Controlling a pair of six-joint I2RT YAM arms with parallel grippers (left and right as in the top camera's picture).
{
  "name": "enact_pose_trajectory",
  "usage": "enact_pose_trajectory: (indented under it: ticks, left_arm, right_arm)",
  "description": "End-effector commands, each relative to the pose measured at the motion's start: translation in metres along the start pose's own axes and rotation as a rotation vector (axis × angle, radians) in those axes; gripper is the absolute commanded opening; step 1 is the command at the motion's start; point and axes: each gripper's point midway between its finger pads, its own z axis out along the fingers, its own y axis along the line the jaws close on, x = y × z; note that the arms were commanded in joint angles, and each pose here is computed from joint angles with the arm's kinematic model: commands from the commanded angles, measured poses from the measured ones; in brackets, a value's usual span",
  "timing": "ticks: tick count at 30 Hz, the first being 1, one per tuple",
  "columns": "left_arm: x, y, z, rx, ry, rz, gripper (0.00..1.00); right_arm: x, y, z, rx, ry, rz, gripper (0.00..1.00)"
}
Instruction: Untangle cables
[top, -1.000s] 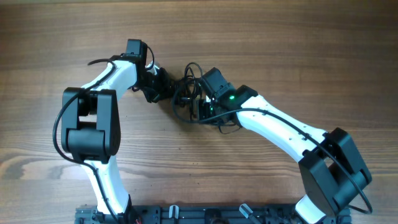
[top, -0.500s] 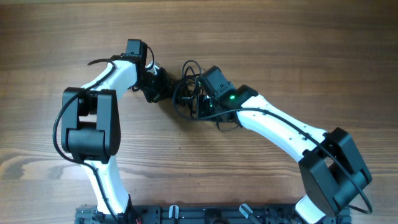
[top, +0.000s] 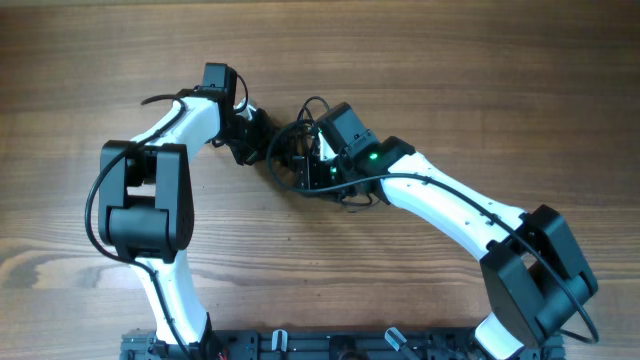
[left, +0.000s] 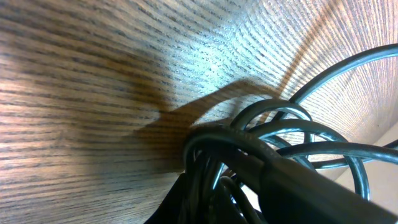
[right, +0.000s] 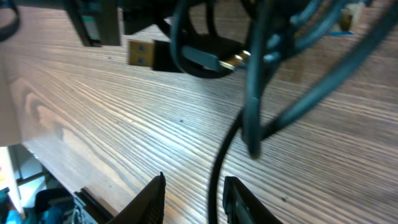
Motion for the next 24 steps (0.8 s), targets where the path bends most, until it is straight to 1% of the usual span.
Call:
enact_pose_trajectory:
  ticks: [1, 7, 11, 14, 19, 24]
  left_arm:
    - [-0.014, 0.027, 0.002, -0.104, -0.06, -0.037, 0.08]
    - [-0.014, 0.027, 0.002, -0.104, -0.061, -0.037, 0.08]
    - [-0.014, 0.027, 0.002, -0.104, -0.06, -0.037, 0.08]
    - [-0.014, 0.027, 0.002, -0.104, -0.06, -0.037, 0.08]
    - [-0.014, 0.027, 0.002, -0.104, -0.06, -0.037, 0.09]
    - [-0.014, 0.027, 0.002, -0.104, -0.06, -0.037, 0.08]
  right_arm:
    - [-0.008, 0.005, -0.001, -0.02, -0.03, -0.008, 0.33]
    - [-0.024, -0.001, -0.002, 0.026, -0.113, -0.019, 0.33]
    - [-0.029, -0.024, -0.004, 0.143, -0.156, 0.0, 0.33]
    - [-0.031, -0.049, -0.01, 0.274, -0.194, 0.041, 0.34]
    - [-0.036, -0.059, -0.014, 0.331, -0.232, 0.043, 0.34]
    - [-0.047, -0.074, -0.024, 0.432, -0.309, 0.04, 0.34]
